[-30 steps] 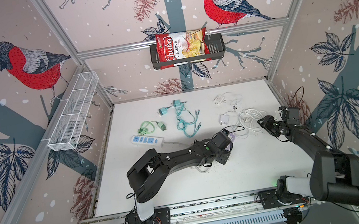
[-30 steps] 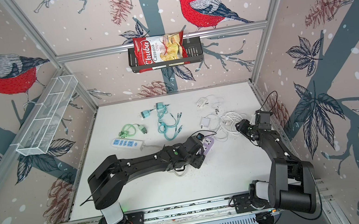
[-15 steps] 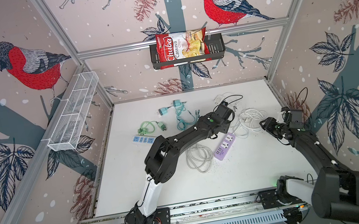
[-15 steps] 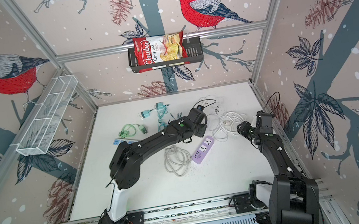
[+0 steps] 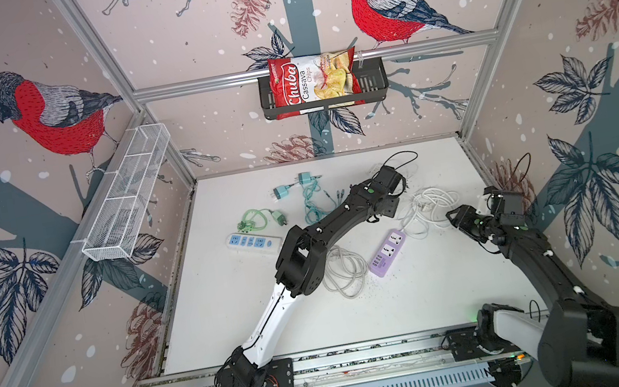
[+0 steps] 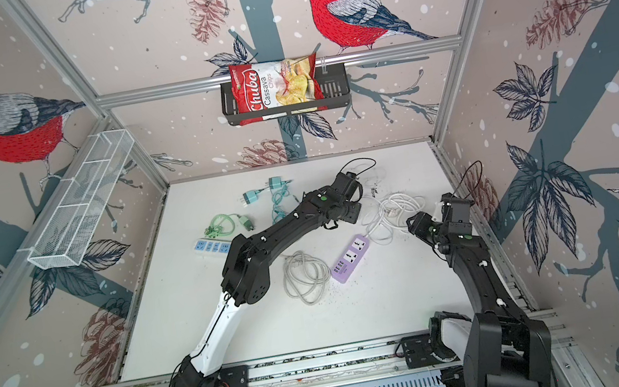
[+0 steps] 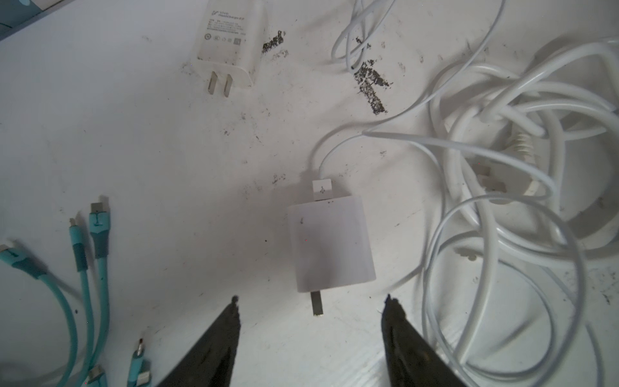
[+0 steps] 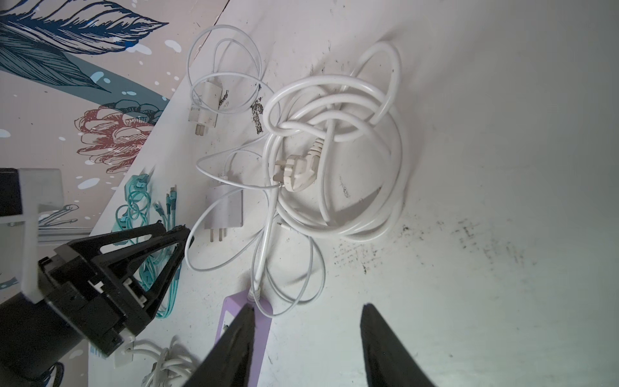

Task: Insert the plug
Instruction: 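Lower the left gripper onto the white square charger and grasp it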

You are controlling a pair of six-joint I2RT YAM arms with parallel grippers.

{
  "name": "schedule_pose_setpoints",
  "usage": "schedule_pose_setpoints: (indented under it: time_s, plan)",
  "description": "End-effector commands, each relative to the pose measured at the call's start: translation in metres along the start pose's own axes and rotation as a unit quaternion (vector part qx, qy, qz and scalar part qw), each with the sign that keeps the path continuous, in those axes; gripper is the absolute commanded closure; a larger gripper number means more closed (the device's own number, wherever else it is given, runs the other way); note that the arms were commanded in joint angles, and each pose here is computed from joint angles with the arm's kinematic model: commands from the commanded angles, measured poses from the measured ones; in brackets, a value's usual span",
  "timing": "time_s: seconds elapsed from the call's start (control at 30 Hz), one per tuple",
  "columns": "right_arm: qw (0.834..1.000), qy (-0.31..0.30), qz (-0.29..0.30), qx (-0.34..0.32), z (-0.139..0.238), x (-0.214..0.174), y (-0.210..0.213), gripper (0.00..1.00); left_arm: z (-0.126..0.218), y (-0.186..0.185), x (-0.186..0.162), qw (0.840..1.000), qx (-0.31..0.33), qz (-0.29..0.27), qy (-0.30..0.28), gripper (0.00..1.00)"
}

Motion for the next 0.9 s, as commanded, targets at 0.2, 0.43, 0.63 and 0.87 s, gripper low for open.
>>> schedule_pose_setpoints:
  time_s: [0.2,0.43,0.63,0.87]
  plan:
    - [1.000,-0.001,0.007,0.011,0.004,0.000,0.005,0.46,-0.011,-0.009,0.005,0.999,-0.026,0.037,-0.015,0.31]
    - [1.000,-0.001,0.008,0.014,0.008,0.000,0.007,0.42,-0.021,-0.009,0.001,0.998,-0.024,0.063,-0.015,0.31]
    - [1.000,-0.002,0.012,0.020,0.012,0.001,0.011,0.42,-0.029,-0.011,0.000,0.996,-0.026,0.082,-0.019,0.31]
    - [1.000,0.003,0.012,0.026,0.010,0.001,0.012,0.42,-0.036,-0.013,-0.001,0.996,-0.029,0.085,-0.016,0.32]
Point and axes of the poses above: each gripper's point midway between its finger pads, its own z axis back along the fingers, its own y axis along the line the jaws close on, x = y × z, the point moved 5 cm from there along z, back along the fingers, and after that the axes turned 3 degrees about -z, right-handed, at the moved point
